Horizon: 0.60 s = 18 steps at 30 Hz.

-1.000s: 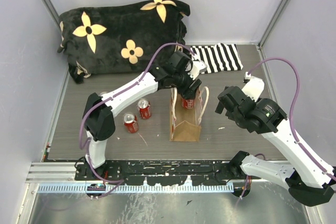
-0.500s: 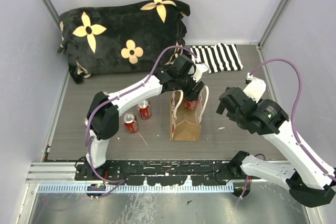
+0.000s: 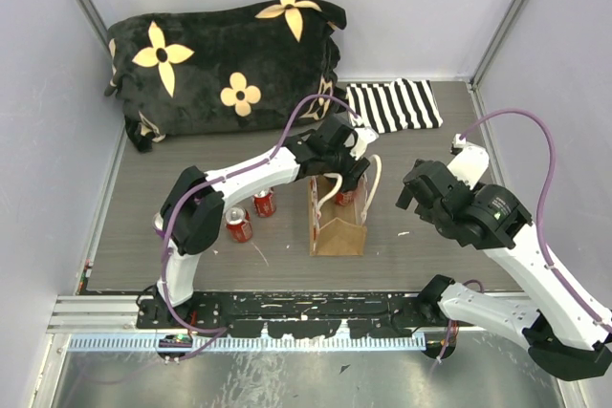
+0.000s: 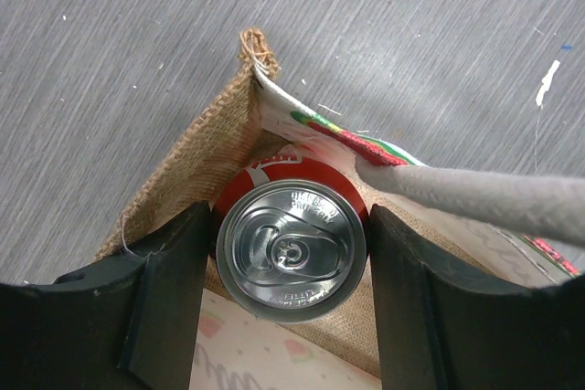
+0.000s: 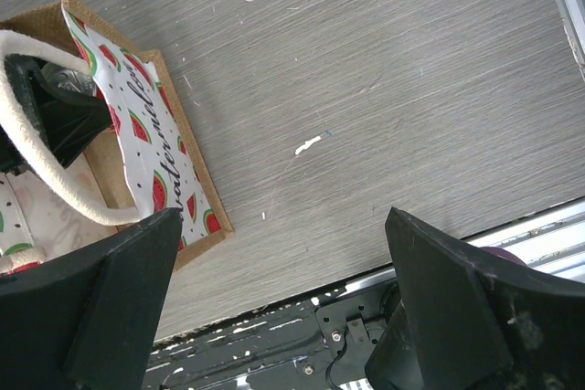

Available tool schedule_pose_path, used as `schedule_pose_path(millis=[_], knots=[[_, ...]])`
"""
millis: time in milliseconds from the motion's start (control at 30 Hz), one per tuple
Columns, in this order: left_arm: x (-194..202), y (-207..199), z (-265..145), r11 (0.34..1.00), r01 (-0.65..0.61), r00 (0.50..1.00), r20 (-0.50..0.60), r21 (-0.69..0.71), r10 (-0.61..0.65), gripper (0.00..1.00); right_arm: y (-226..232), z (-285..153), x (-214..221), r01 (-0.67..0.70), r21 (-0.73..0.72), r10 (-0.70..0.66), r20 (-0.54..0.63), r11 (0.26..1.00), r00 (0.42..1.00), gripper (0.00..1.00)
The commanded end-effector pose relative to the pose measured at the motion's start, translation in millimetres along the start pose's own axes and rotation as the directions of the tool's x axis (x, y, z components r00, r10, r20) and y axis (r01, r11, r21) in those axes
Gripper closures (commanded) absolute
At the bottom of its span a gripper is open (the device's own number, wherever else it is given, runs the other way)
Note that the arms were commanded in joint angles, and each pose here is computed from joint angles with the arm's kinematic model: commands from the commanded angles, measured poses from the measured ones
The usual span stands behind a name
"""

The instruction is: Place the beverage into the canvas bag

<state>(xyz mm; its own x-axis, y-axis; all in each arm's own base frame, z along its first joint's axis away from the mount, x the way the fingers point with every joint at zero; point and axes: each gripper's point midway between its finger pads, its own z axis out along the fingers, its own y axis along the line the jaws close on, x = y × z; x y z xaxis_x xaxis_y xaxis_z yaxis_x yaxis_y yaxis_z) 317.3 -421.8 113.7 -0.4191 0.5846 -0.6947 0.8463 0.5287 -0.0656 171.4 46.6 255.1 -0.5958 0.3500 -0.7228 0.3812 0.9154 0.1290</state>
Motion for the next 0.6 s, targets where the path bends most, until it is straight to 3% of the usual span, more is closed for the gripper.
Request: schedule_pose_path(millis=[0,567], knots=[[-24,4,7,0.999,-0.009,0.995,0.098,-0.044,0.013,1.0,-3,-6,-7,-0.045,-0.012,0.045,0.025,0.999,0.999,0.0],[-47,6,1,0.996,-0.014,0.983,0.18,-0.091,0.03,1.0,-6,-7,-2,-0.055,-0.019,0.055,0.014,0.998,0.998,0.0]])
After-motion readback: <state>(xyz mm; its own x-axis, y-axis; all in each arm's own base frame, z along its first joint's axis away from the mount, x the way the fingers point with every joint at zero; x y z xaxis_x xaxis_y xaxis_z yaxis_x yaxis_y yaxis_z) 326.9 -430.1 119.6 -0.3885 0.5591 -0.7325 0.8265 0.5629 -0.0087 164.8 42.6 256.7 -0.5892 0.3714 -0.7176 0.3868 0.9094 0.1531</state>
